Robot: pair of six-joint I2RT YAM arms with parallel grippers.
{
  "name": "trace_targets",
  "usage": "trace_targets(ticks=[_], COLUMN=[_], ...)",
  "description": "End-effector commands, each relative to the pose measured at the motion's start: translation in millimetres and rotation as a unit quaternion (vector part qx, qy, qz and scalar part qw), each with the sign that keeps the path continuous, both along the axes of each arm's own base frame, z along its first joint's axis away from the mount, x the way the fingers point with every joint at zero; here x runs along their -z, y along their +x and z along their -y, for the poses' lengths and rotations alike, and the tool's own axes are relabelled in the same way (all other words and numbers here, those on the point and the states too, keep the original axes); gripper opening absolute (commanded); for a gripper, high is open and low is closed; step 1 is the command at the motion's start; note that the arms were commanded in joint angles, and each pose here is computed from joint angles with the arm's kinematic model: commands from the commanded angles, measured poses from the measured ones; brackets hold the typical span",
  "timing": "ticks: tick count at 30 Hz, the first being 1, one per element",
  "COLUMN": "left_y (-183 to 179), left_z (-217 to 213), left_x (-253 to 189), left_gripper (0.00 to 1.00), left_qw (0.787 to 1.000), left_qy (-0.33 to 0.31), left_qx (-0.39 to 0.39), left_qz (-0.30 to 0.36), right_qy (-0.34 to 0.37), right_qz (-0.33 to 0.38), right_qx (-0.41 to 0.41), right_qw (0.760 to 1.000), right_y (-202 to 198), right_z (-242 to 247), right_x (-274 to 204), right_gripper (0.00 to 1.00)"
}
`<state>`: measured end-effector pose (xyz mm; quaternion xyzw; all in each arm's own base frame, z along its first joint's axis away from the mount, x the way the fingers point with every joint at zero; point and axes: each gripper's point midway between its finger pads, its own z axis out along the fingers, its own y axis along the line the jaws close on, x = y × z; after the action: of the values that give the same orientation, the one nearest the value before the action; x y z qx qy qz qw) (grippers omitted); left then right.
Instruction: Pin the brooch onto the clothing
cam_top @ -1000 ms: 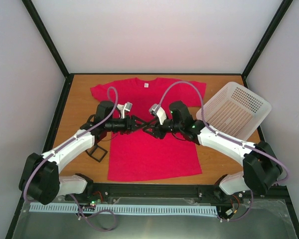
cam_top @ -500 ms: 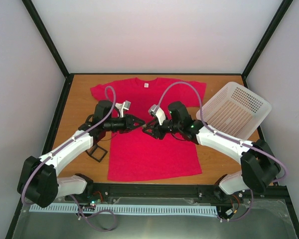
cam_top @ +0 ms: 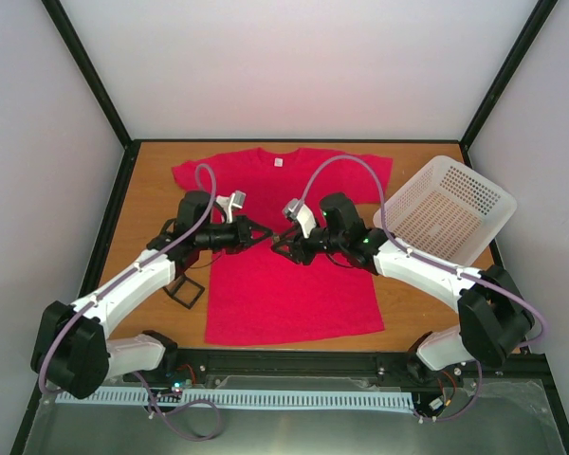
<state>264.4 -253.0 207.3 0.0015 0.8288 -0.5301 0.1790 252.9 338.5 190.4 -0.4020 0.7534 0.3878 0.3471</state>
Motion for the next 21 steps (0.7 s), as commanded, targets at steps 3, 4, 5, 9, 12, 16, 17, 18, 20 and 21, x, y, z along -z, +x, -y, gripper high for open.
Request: trace_targets(ticks=[3, 4, 5, 9, 12, 16, 17, 18, 20, 21], left_y=[-10, -9, -9, -6, -5, -5, -5, -5, -4, -3], left_z=[3, 3, 3, 2, 1, 2, 4, 5, 9, 11], left_x=[-20, -20, -20, -15, -14, -9, -8, -8, -8, -7], left_gripper=[0.01, 0.01, 0.01, 0.25, 0.4, 0.47, 0.47, 0.46, 0.43, 0.4], left_qw=[1.0, 1.0, 1.0, 1.0, 1.0, 1.0, 1.0, 1.0, 1.0, 1.0], left_qy=[-0.027, -0.027, -0.027, -0.014, -0.005, -0.005, -0.005, -0.006, -0.005, -0.003], left_qx=[0.011, 0.006, 0.004, 0.001, 0.002, 0.007, 0.01, 0.013, 0.018, 0.021], left_qz=[0.009, 0.009, 0.008, 0.008, 0.018, 0.013, 0.012, 0.013, 0.013, 0.012], right_qy=[0.014, 0.013, 0.014, 0.015, 0.014, 0.018, 0.019, 0.02, 0.021, 0.022], right_qz=[0.032, 0.034, 0.035, 0.037, 0.036, 0.033, 0.032, 0.032, 0.03, 0.03], right_qx=[0.025, 0.03, 0.031, 0.025, 0.02, 0.009, 0.006, 0.005, 0.003, 0.002], right_qw=[0.999, 0.999, 0.999, 0.999, 0.999, 0.999, 0.999, 0.999, 0.999, 0.999], right_y=[7, 8, 7, 6, 5, 4, 3, 3, 2, 2], right_z=[4, 6, 6, 5, 4, 1, 0, -1, -1, -1], right_x=[-16, -16, -17, -18, -17, -19, -19, -19, -20, -20], right_gripper=[0.43, 0.43, 0.41, 0.4, 0.41, 0.41, 0.42, 0.42, 0.42, 0.42])
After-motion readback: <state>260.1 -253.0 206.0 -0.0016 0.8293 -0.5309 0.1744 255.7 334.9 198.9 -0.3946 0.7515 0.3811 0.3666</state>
